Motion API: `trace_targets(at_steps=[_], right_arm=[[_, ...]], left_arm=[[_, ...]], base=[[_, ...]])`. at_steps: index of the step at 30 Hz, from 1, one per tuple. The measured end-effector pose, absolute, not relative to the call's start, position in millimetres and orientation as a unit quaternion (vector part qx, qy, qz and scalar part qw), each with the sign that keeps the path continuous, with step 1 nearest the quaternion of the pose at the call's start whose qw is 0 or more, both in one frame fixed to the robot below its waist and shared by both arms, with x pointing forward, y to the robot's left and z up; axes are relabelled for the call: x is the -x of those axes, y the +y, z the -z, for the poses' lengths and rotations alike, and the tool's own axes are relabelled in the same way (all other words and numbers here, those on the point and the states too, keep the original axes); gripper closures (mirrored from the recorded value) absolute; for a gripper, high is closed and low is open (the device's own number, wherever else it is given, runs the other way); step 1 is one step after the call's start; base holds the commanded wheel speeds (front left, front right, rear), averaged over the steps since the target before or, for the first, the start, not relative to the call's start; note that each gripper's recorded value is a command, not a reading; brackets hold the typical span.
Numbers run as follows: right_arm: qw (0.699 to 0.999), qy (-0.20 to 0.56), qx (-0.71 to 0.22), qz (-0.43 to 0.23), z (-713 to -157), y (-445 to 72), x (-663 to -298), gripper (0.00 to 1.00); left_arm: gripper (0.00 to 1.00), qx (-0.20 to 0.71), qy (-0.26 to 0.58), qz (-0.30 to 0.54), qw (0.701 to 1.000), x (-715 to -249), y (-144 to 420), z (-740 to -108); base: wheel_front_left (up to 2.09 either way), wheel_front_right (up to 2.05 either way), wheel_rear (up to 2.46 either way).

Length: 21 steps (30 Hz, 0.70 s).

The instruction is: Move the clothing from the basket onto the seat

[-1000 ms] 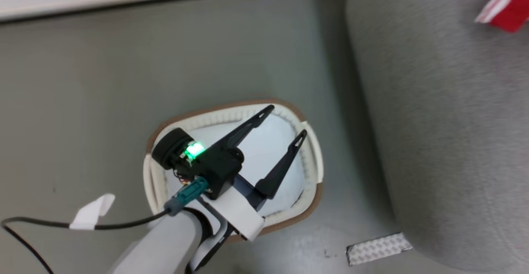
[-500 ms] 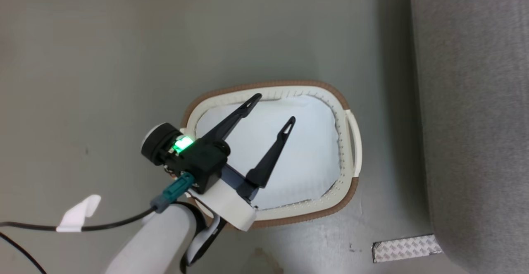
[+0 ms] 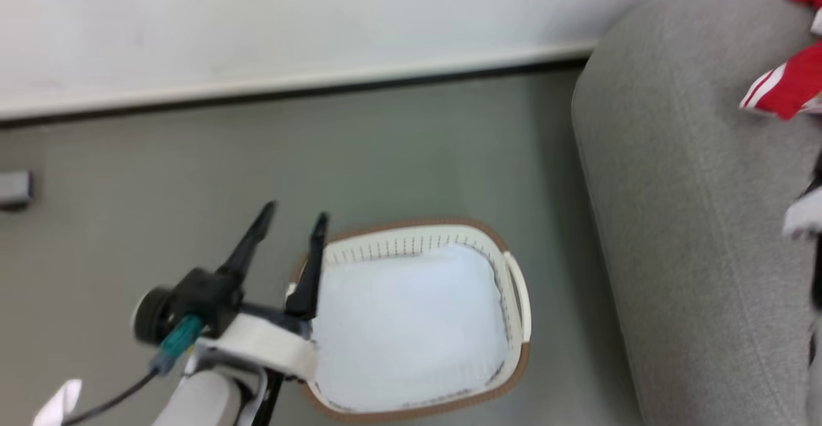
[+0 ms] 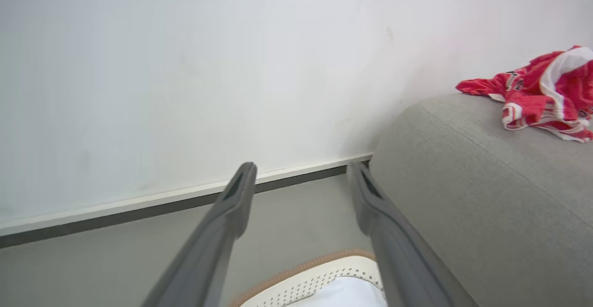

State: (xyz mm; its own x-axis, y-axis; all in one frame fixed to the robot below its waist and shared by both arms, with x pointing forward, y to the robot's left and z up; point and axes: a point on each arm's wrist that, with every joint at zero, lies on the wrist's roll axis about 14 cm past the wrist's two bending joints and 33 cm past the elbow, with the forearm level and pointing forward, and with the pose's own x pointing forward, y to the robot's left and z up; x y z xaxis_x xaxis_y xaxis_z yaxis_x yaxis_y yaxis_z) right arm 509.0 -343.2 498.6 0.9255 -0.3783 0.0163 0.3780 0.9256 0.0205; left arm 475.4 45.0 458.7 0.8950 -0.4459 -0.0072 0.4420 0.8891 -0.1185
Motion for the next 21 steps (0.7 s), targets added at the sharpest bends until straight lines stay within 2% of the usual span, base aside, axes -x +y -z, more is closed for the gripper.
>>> trace_targets(at_steps=[5, 10, 16, 21], right_arm=[[0.99, -0.037, -0.011, 0.137, -509, -302, -456, 0.0], [0.996, -0.029, -0.029, 0.084, -499, -260, -408, 0.0], [0.999, -0.009, -0.043, 0.01, -485, -206, -366, 0.0], [0.998, -0.01, -0.066, -0.015, -484, -187, -349, 0.0]], left_arm=[[0.0, 0.053, 0.015, 0.143, 0.988, -452, 91, -469], [0.0, 0.04, 0.018, 0.065, 0.997, -417, 143, -474], [0.0, 0.024, 0.013, -0.004, 1.0, -373, 192, -479], [0.0, 0.029, -0.005, -0.033, 0.999, -350, 207, -487]], base=[[0.0, 0.0, 0.0], [0.0, 0.0, 0.0], [0.0, 0.0, 0.0], [0.0, 0.0, 0.0]])
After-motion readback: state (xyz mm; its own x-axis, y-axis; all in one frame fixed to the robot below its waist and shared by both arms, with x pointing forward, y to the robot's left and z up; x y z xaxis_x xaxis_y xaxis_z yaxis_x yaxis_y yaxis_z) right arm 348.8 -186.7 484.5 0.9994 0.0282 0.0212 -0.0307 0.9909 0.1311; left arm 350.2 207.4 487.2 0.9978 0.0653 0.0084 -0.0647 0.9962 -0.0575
